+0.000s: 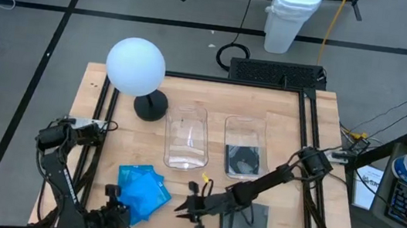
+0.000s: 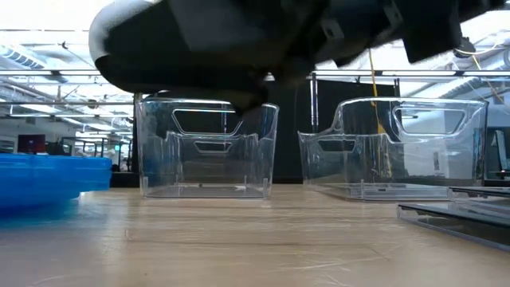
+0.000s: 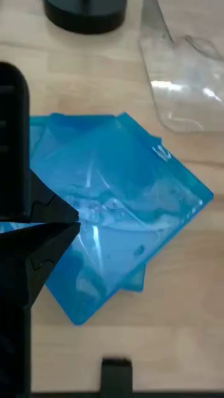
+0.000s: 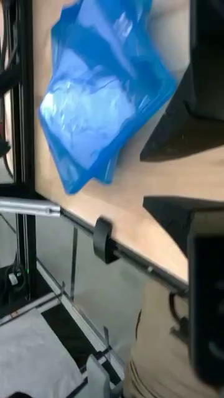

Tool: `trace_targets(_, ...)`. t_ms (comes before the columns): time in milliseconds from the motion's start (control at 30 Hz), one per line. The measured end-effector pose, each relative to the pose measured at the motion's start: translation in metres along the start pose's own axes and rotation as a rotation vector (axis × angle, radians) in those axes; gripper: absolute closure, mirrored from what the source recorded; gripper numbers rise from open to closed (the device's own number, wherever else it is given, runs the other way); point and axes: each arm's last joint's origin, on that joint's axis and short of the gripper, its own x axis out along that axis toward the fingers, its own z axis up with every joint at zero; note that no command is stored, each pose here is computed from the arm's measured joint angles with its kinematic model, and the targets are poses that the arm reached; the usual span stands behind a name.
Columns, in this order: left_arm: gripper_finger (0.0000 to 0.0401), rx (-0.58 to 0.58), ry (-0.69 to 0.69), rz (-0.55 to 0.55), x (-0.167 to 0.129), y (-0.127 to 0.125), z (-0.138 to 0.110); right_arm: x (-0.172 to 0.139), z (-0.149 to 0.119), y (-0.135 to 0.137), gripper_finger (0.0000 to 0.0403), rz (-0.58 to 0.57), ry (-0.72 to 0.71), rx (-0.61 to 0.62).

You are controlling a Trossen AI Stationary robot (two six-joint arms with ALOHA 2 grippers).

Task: Pick & place jewel cases by type
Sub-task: Move the blue CD cases on the table

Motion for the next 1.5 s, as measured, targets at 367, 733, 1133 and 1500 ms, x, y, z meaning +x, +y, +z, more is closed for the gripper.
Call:
trace_targets(367,0.0377,-0.008,0.225,0.006,-0.006,0.004,-0.017,0.003,-0.011,0.000,0.0206,-0.103,0.113,0.136)
trace_targets(733,0.0393,-0.178,0.398,0.187,0.012,0.018,-0.040,0.010,-0.027,-0.002,0.0210,-0.113,0.131,0.211)
trace_targets(1133,0.0397,-0.234,0.468,0.104,0.058,0.009,-0.068,0.010,-0.024,-0.004,0.0207,-0.106,0.116,0.135)
trace_targets(1500,0.0396,-0.238,0.423,0.065,0.086,0.011,-0.077,0.009,-0.031,-0.016,0.0202,-0.149,0.182,0.131)
